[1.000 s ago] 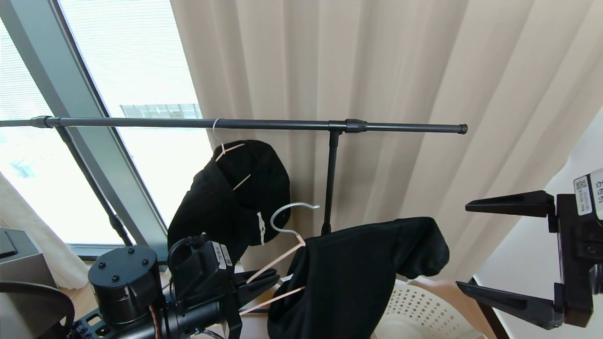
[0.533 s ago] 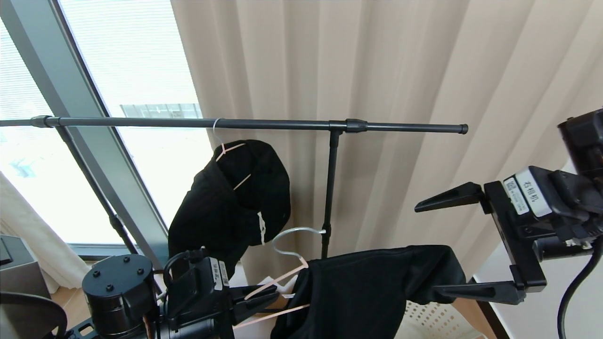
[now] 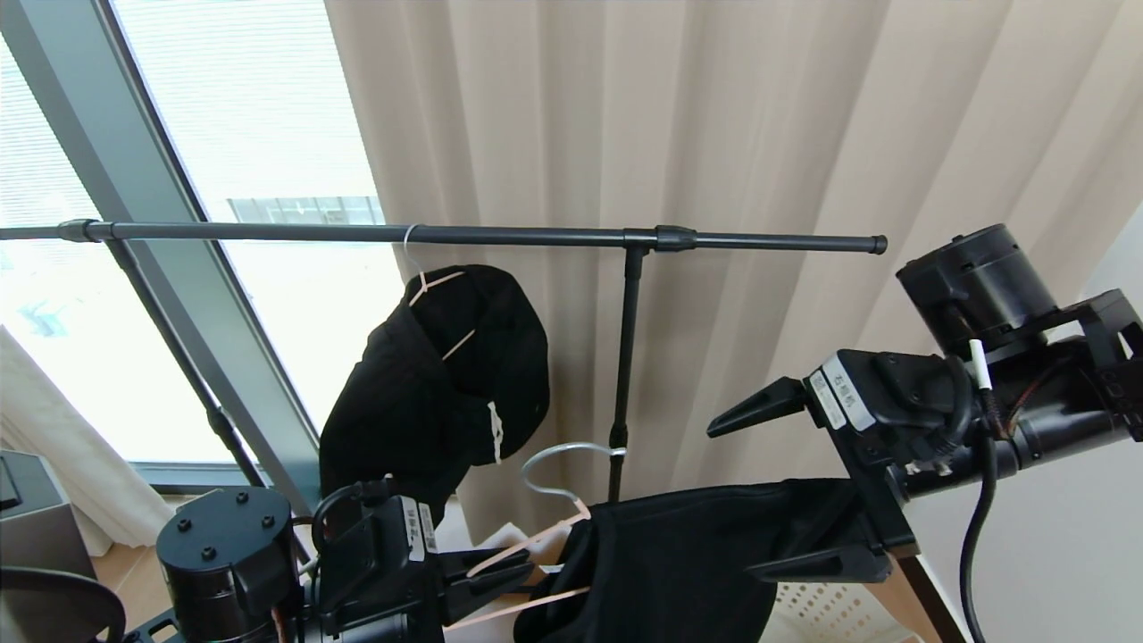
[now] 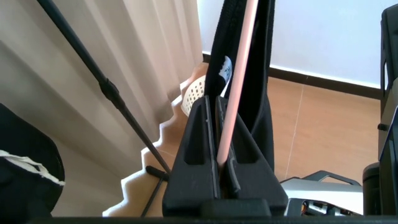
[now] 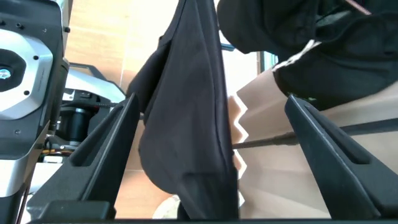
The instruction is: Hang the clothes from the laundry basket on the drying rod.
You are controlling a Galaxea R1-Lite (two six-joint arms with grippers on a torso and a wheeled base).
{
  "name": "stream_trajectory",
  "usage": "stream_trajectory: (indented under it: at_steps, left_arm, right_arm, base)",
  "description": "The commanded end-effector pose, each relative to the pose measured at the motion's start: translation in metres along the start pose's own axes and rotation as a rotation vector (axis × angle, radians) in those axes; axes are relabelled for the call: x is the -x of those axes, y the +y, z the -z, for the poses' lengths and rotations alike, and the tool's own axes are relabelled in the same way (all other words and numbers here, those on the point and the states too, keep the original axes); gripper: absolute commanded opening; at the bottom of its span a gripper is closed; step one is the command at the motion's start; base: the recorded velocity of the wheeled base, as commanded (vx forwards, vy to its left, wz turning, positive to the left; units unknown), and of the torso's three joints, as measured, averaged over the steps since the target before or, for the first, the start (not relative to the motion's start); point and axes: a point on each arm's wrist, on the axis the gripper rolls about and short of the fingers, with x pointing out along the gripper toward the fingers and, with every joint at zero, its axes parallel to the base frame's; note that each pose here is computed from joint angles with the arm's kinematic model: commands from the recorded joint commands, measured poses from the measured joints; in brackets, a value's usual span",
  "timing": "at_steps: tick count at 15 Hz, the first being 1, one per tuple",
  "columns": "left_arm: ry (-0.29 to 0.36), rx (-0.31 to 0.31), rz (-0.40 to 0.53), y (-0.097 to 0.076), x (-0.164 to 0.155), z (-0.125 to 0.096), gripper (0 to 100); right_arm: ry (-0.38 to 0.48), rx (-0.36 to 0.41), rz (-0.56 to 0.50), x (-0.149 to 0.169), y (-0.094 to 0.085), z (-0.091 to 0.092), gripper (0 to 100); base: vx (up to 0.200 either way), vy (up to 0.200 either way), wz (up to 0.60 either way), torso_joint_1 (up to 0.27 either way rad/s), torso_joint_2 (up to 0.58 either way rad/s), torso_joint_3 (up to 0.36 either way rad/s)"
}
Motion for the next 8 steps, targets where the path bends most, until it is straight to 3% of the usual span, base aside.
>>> stream_trajectory:
  at_steps: [1, 8]
  left_arm:
    - [-0.001, 0.001, 0.001, 0.000, -0.001, 0.000, 0]
    - [0.001, 0.002, 0.009, -0.002, -0.002, 0.000, 0]
  right_arm:
    - [0.012, -0.024, -0.028, -0.013, -0.008, 0.005, 100]
    - [0.045, 0.002, -0.026, -0.022, -0.005, -0.006, 100]
  base:
    - [0.000, 0.000, 0.00, 0.000, 0.00, 0.000]
    - [0.000, 0.000, 0.00, 0.000, 0.00, 0.000]
